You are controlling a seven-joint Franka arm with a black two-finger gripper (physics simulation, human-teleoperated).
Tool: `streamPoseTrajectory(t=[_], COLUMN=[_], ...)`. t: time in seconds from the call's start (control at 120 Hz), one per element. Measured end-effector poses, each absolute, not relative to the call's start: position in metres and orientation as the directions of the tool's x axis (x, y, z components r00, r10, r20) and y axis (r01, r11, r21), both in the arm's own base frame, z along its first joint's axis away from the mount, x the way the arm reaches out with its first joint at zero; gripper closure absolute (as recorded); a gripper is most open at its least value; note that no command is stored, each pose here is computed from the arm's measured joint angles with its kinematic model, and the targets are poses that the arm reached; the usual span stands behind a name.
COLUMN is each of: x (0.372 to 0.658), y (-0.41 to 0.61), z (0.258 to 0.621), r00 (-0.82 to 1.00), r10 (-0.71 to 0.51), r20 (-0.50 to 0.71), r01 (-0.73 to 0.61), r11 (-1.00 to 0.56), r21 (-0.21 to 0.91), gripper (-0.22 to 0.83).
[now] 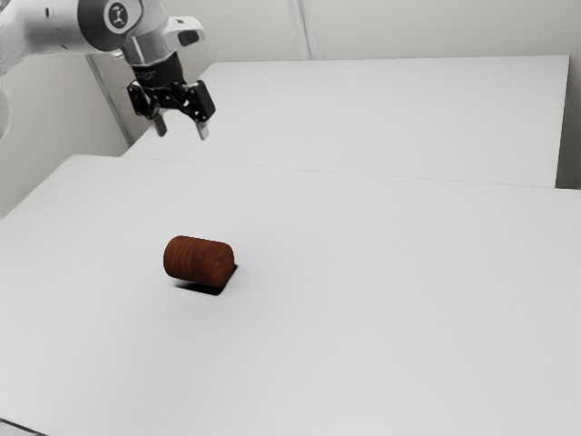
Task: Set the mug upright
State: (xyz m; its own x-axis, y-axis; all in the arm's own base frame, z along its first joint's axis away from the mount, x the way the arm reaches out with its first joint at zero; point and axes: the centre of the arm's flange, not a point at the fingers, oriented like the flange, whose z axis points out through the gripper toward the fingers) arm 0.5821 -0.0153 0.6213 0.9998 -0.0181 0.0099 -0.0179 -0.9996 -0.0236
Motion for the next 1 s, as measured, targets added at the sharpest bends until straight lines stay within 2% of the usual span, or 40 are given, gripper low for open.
streamPoseTrajectory(t=[0.342,0.6,0.85,1.0], x=[0.582,0.576,0.578,0.577], y=[-0.010,0.003,0.079,0.111], z=[0.612,0.577,0.534,0.508], r00=[1.000,0.998,0.977,0.977], r10=[-0.005,0.023,0.171,0.163], r20=[-0.010,-0.064,-0.127,-0.139], r01=[-0.005,0.022,0.184,0.185], r11=[-1.000,-1.000,-0.978,-0.969], r21=[-0.024,-0.016,0.097,0.166], gripper=[0.00,0.00,0.00,0.00])
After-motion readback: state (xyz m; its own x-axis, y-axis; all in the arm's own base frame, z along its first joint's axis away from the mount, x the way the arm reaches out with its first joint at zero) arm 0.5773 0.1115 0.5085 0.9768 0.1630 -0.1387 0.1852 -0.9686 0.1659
